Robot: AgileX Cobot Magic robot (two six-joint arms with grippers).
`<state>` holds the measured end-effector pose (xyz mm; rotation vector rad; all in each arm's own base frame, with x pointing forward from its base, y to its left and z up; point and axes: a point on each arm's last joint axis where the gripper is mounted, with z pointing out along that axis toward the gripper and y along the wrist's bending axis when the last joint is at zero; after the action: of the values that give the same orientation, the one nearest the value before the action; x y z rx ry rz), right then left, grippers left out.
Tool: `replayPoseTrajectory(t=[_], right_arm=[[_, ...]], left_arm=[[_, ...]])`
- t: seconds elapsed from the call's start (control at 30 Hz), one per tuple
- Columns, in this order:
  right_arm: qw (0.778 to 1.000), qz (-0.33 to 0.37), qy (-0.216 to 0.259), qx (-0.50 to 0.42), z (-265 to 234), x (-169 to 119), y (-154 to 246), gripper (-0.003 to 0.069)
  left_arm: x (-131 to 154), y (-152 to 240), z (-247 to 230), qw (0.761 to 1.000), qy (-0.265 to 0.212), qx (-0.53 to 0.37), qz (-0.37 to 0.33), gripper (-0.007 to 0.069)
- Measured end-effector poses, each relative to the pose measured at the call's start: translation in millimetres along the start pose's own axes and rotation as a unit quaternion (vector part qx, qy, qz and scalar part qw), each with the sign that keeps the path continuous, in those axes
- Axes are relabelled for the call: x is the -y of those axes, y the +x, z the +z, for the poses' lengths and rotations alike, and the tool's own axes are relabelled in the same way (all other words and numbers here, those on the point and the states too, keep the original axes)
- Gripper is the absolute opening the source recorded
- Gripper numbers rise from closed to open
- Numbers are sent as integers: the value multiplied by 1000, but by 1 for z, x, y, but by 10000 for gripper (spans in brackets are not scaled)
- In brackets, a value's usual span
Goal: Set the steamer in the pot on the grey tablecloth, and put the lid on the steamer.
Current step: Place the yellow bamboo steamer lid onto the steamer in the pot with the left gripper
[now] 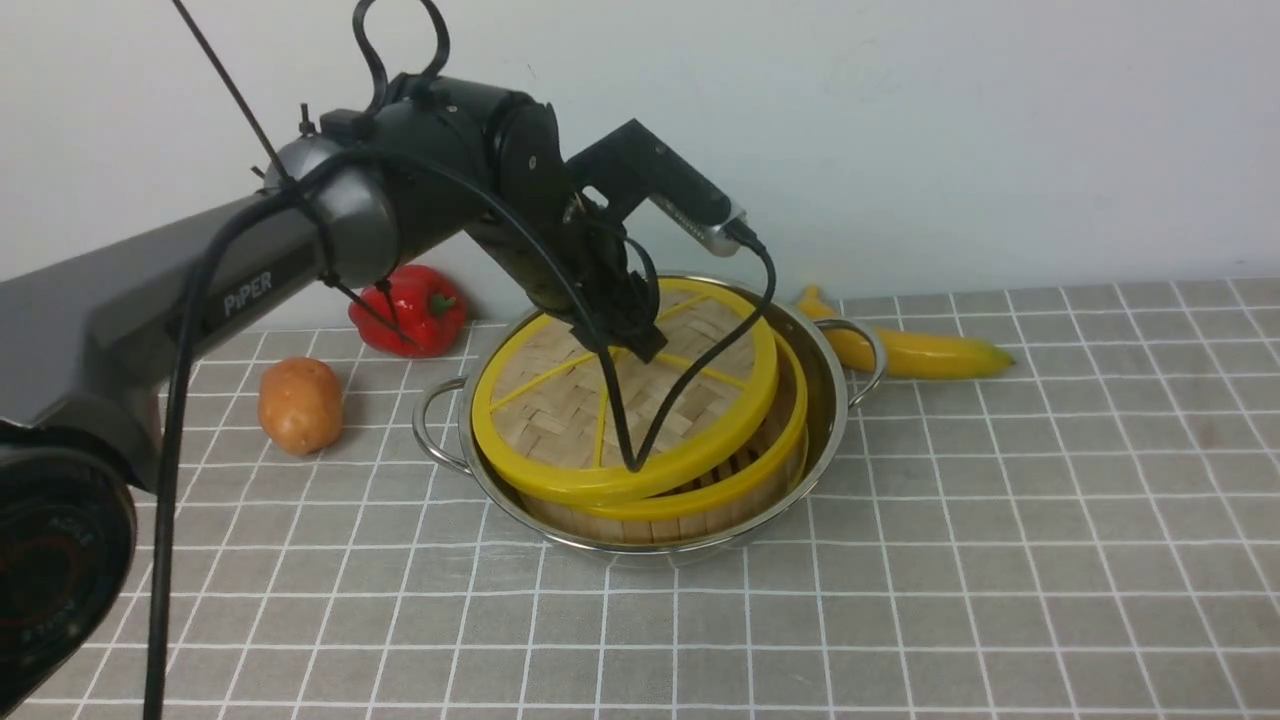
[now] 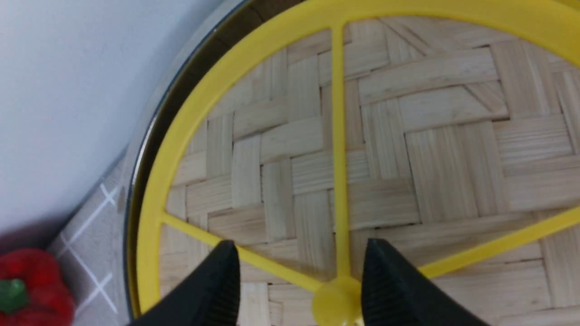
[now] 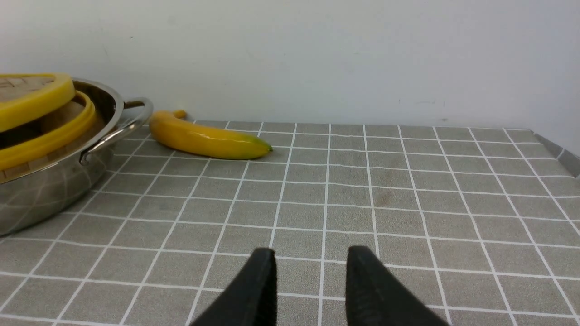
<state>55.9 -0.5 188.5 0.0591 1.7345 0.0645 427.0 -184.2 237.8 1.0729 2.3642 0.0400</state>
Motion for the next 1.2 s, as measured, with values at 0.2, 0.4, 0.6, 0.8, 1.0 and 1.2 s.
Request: replayPoseTrajectory(t=[0.2, 0.4, 0.6, 0.8, 1.0, 1.2], right_arm=[[1000, 0, 0, 0, 0, 0, 0, 243], [1000, 0, 0, 0, 0, 0, 0, 243], [1000, 0, 0, 0, 0, 0, 0, 243], [1000, -1, 0, 0, 0, 0, 0, 243], [1000, 0, 0, 0, 0, 0, 0, 243], [1000, 0, 0, 0, 0, 0, 0, 243]], left_arm=[[1, 3, 0, 1000, 6, -14, -18, 345], [2, 4, 0, 999, 12, -25, -36, 262], [4, 3, 0, 999, 18, -22, -42, 106], [6, 2, -1, 999, 29, -15, -26, 107], [15, -3, -2, 999, 39, -9, 0, 107], [19, -5, -2, 999, 41, -5, 7, 107]])
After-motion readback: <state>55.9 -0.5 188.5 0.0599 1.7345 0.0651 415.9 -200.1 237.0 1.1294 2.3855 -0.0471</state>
